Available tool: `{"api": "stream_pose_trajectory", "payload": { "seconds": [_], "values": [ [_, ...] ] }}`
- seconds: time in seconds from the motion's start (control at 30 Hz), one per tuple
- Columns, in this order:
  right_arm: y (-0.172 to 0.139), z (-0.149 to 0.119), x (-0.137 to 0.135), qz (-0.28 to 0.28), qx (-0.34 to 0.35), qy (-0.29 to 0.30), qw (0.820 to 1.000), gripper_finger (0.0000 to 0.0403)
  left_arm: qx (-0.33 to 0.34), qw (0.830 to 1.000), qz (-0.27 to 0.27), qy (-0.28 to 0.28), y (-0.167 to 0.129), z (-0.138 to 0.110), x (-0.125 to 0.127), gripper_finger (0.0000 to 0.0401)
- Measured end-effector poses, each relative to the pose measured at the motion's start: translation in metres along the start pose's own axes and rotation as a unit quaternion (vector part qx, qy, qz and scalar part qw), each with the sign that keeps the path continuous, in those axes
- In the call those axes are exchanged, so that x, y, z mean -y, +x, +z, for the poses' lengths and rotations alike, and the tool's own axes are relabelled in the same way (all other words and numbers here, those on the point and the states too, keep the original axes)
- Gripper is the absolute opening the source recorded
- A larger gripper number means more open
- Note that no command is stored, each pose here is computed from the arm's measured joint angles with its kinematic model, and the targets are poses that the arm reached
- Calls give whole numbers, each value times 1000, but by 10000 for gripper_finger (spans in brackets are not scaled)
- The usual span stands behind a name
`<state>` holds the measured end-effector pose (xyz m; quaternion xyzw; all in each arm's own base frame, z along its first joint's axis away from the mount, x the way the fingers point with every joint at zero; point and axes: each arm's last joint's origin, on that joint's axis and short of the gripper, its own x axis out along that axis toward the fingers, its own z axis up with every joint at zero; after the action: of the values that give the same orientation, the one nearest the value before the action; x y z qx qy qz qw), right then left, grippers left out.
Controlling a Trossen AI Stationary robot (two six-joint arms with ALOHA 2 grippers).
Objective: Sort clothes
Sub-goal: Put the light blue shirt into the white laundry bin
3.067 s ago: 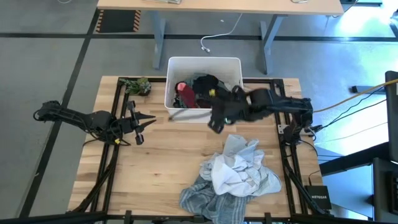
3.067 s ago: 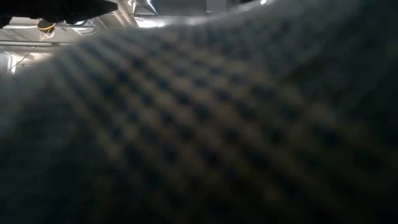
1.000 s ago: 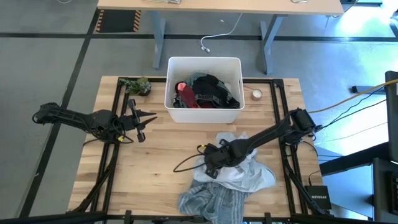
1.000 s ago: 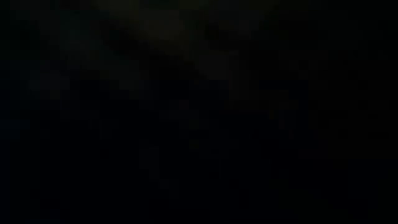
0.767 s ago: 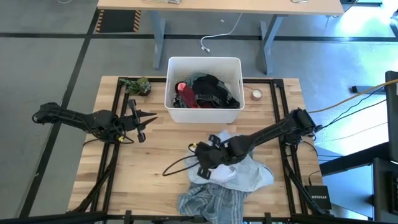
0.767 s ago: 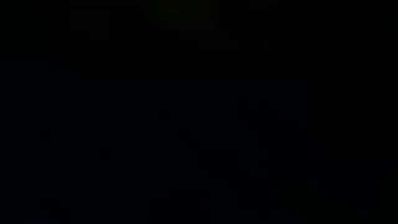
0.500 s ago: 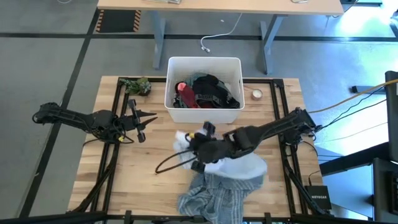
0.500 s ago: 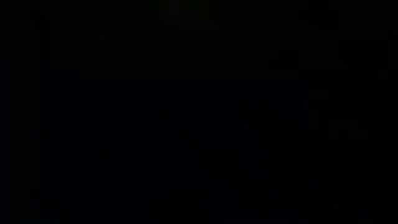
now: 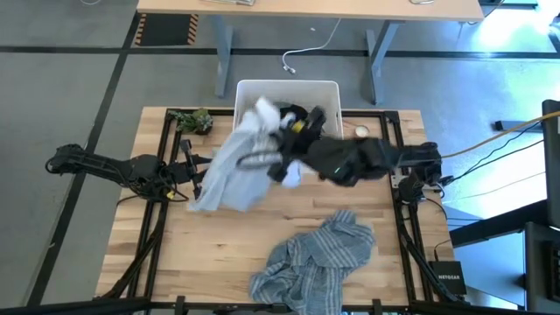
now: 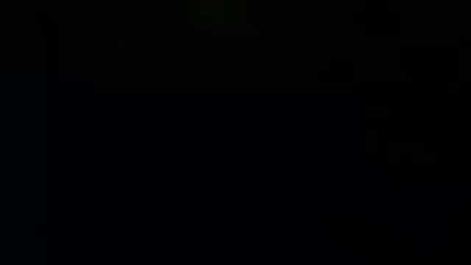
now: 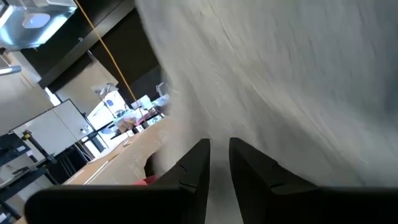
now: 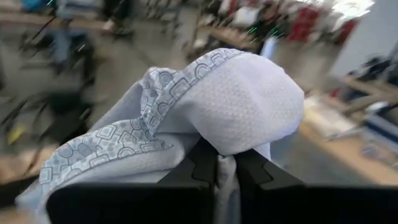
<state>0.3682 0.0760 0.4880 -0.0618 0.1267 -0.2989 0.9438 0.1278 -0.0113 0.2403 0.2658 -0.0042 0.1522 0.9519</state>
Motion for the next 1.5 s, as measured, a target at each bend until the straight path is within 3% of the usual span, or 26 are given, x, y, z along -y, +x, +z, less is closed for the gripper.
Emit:
{"api": "stream_pose_trajectory", "payload": {
  "seconds": [0.17,0.43,0.8,0.93,1.13,1.3,1.5],
  "values": [
    [-3,29,37,-73,64,10,995,32,1,1000,0,2,0,0,0,56],
    [7,62,90,-168,160,64,971,34,0,1000,0,1,0,0,0,56],
    [33,66,128,-152,205,37,966,35,0,1000,0,9,0,0,0,56],
    [47,46,122,-151,120,-17,981,35,2,1000,1,-2,0,0,0,56],
    [71,-5,110,-143,-35,-9,989,47,4,1000,3,-4,0,1,-1,56],
    [73,-49,104,-130,-177,-8,975,114,12,999,5,-32,0,2,-1,56],
    [60,-78,94,-11,-334,31,942,199,16,999,0,-34,0,3,-1,56]
  ]
}}
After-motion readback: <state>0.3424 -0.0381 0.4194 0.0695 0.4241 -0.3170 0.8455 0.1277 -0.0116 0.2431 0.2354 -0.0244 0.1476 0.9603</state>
